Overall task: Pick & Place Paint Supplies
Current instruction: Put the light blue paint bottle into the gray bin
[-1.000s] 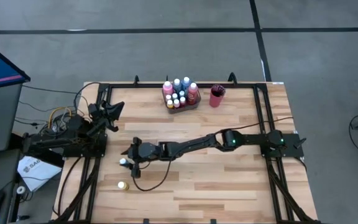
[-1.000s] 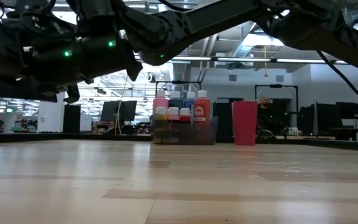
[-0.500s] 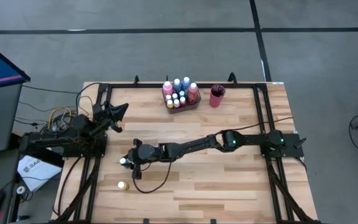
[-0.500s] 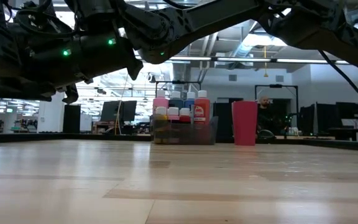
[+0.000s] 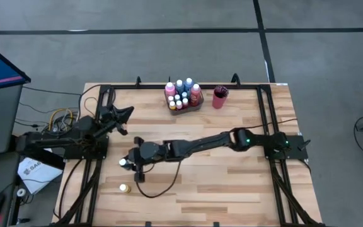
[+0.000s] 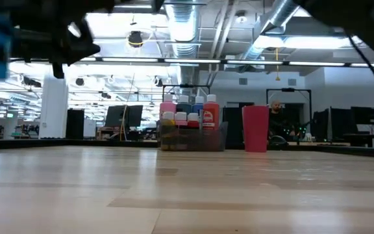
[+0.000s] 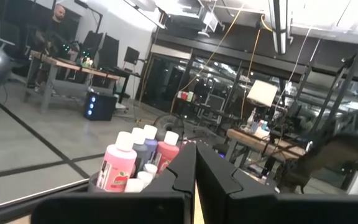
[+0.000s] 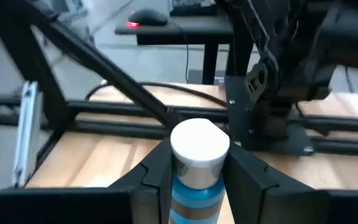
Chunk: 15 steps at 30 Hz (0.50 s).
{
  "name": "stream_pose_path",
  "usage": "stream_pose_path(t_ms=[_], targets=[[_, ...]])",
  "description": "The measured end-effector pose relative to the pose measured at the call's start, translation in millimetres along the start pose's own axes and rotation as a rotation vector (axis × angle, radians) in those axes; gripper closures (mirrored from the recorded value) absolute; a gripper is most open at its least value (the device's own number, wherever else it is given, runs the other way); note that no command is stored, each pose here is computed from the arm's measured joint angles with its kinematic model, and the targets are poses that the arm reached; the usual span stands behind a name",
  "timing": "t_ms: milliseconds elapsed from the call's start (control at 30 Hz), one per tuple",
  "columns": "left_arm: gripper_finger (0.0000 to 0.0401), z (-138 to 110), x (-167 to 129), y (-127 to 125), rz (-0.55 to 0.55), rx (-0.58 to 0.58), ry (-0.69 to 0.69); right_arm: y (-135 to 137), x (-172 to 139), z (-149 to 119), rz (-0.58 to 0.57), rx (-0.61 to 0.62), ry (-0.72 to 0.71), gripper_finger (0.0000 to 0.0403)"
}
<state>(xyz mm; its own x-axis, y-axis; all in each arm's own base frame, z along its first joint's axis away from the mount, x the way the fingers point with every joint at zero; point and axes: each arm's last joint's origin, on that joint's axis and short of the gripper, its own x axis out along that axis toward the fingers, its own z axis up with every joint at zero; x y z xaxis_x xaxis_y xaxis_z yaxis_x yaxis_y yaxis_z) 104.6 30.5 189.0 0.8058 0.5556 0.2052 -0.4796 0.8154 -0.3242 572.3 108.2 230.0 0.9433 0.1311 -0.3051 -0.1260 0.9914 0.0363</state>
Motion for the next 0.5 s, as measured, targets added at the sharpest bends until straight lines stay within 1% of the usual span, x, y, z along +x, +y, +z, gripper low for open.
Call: stream_pose_path(t_ms=[133,233,300,400,500], targets=[[0.0399,-2,1,0,0.004,0.008,0.017,5,-38,43,0.006,-0.096,0.023,0.0301],[0.0399,-3,2,0,0.007,0.013,0.028,0,-71,75,-0.014,-0.145,0.039,0.0301],[0.0399,-4,2,0,0.007,0.014,0.03,-10,-91,87,-0.065,-0.176,0.085,0.0301],[0.0399,-3,1,0,0.005,0.011,0.023,-29,-119,100,-0.153,-0.198,0.178,0.0301],[0.0399,1,-1,0,-0.003,-0.005,-0.011,-47,-151,112,-0.19,-0.192,0.268,0.0301]])
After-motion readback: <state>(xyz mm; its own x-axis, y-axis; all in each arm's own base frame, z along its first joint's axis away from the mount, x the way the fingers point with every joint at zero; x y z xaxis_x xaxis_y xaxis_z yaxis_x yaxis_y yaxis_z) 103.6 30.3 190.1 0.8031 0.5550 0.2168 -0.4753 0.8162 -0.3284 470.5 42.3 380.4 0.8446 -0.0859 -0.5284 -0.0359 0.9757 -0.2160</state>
